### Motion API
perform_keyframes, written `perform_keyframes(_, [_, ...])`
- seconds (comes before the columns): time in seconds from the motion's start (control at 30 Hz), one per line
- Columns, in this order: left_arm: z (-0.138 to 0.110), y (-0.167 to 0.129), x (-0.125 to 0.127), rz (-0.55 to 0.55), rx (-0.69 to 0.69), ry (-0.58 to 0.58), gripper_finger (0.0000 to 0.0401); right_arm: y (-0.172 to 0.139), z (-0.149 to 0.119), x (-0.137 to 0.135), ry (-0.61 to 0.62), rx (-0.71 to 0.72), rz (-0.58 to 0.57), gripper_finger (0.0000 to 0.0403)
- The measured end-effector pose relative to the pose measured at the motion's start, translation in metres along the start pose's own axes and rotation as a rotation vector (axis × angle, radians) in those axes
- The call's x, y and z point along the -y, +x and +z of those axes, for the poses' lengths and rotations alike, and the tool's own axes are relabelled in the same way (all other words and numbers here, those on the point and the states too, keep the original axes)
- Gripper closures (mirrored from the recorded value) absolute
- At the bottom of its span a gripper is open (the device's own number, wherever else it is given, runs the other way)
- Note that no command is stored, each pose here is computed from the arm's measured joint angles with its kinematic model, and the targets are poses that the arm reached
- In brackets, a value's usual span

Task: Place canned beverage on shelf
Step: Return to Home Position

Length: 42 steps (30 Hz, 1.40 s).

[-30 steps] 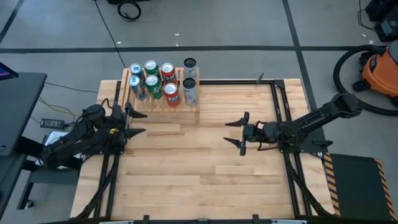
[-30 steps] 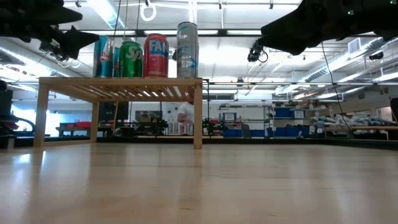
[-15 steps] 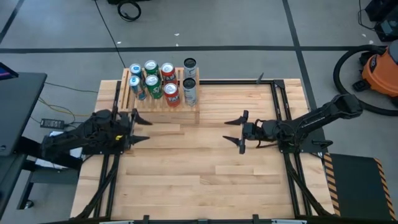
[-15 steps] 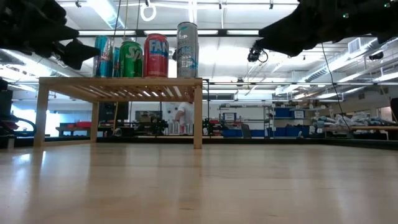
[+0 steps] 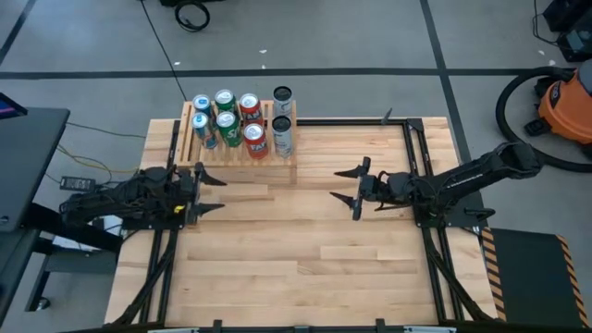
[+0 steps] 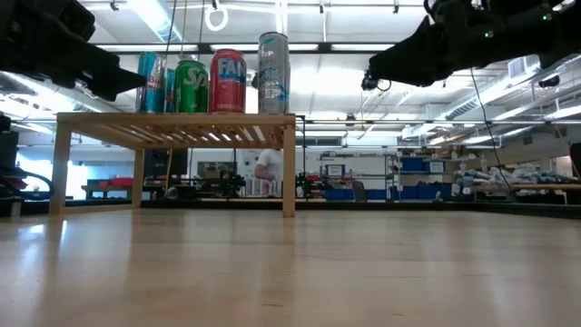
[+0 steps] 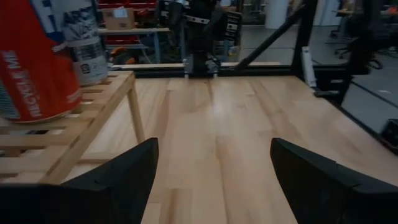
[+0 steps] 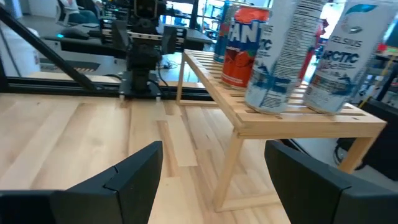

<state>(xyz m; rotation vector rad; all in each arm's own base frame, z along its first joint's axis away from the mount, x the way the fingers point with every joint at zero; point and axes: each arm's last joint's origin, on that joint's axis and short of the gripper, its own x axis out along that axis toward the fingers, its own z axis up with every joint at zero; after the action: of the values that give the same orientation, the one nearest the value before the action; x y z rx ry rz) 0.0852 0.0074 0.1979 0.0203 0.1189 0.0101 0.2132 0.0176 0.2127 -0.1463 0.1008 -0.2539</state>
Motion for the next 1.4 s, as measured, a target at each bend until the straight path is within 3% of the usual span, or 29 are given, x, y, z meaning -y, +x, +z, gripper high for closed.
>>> perform_keyframes(0.2, [0.000,0.000,0.001,0.063,-0.002,0.010,0.0083,0.003,-0.001,0.009,-0.007,-0.008,-0.054,0.0112])
perform_keyframes(0.57, [-0.002,0.000,0.005,0.038,-0.021,0.057,0.0083,0.005,-0.002,0.018,-0.002,-0.016,-0.101,0.0112])
perform_keyframes(0.97, [-0.004,0.000,0.005,0.039,-0.047,-0.016,0.0083,0.006,-0.003,0.019,-0.002,-0.016,-0.105,0.0112])
perform_keyframes(1.17, [-0.004,0.000,0.005,0.042,-0.043,-0.187,0.0083,0.006,-0.003,0.019,-0.002,-0.016,-0.103,0.0112])
perform_keyframes(1.4, [-0.004,0.000,0.005,0.042,-0.042,-0.193,0.0083,0.000,0.006,0.022,0.014,0.027,-0.108,0.0112])
